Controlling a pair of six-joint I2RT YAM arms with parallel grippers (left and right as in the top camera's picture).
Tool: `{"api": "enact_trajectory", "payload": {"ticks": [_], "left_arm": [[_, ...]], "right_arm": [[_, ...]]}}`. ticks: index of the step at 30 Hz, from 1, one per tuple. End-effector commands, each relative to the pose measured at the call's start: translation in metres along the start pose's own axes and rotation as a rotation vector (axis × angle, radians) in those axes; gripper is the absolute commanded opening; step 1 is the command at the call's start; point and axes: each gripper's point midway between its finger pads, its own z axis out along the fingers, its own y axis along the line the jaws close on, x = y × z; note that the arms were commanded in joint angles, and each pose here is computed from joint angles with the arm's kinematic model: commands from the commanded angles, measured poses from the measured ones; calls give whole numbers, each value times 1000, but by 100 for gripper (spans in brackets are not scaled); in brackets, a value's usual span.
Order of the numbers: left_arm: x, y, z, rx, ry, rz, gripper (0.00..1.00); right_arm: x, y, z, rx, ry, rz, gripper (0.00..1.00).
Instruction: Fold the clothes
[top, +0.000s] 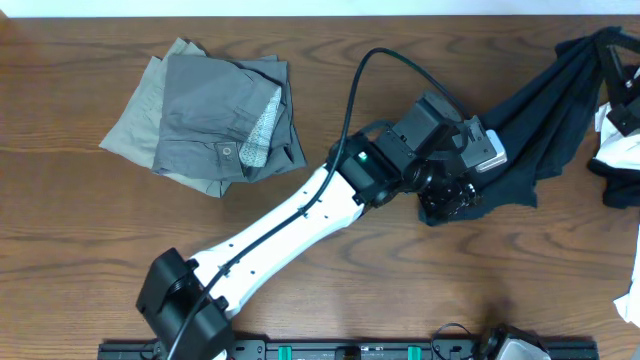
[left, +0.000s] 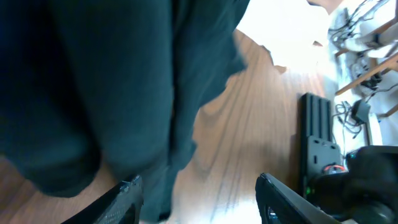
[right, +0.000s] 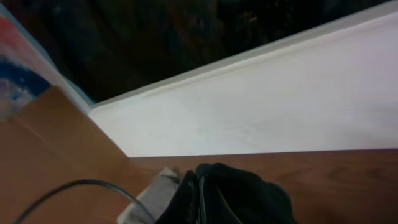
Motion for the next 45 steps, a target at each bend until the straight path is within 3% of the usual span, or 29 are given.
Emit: {"api": "enact_trajectory", "payload": {"ticks": [1, 5, 14, 27, 45], "left_arm": [[9, 8, 13, -70, 39, 7, 59], [11, 12, 15, -140, 57, 23, 60], [12, 5, 18, -131, 62, 39, 59], [12, 7, 21, -192, 74, 79, 59], [10, 3, 64, -210, 51, 154, 59]], "right_arm": [[-2, 7, 1, -6, -11, 54, 1], [-4, 0, 5, 51, -36, 77, 1], [4, -40, 5, 297, -76, 172, 1], [10, -36, 14, 335, -98, 257, 1], [16, 17, 43, 160, -74, 260, 1]]}}
